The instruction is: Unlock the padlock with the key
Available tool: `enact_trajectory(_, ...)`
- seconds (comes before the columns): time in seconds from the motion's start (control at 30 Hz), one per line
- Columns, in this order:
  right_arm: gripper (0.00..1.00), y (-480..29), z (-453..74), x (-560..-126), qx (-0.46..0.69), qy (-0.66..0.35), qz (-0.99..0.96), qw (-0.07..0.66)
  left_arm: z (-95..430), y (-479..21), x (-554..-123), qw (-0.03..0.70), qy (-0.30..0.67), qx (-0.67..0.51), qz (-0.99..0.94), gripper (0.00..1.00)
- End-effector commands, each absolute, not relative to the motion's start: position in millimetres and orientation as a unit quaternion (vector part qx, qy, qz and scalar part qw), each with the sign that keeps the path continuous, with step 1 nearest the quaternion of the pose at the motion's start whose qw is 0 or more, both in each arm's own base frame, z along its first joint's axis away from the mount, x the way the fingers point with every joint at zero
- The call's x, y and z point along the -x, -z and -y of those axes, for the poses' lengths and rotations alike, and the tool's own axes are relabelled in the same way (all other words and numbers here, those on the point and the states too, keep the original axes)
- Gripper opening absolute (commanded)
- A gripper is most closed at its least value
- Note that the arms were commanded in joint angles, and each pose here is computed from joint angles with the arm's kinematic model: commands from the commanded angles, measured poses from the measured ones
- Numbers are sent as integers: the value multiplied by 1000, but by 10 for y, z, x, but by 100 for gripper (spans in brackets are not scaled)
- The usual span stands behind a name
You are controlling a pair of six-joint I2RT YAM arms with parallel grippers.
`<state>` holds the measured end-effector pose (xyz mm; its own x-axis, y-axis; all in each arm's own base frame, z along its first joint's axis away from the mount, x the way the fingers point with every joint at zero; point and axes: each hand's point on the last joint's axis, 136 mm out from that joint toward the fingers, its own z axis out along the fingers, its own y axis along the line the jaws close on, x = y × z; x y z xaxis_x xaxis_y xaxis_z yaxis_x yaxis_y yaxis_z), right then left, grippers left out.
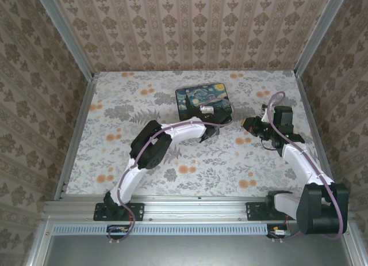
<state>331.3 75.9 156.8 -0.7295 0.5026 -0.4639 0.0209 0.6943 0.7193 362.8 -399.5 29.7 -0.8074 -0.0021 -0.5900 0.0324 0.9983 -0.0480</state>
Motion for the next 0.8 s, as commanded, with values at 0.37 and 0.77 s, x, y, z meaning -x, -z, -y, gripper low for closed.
enact_trajectory(0.37, 0, -1507, -930, -3280, -135, -386, -855, 318, 3949, -408, -3791, 341, 2, 7, -940, 36)
enact_trajectory(0.77, 0, -1451, -965, -3209, -121, -377, -866, 307, 3886, -755, -3538, 310, 9, -44, -950, 20)
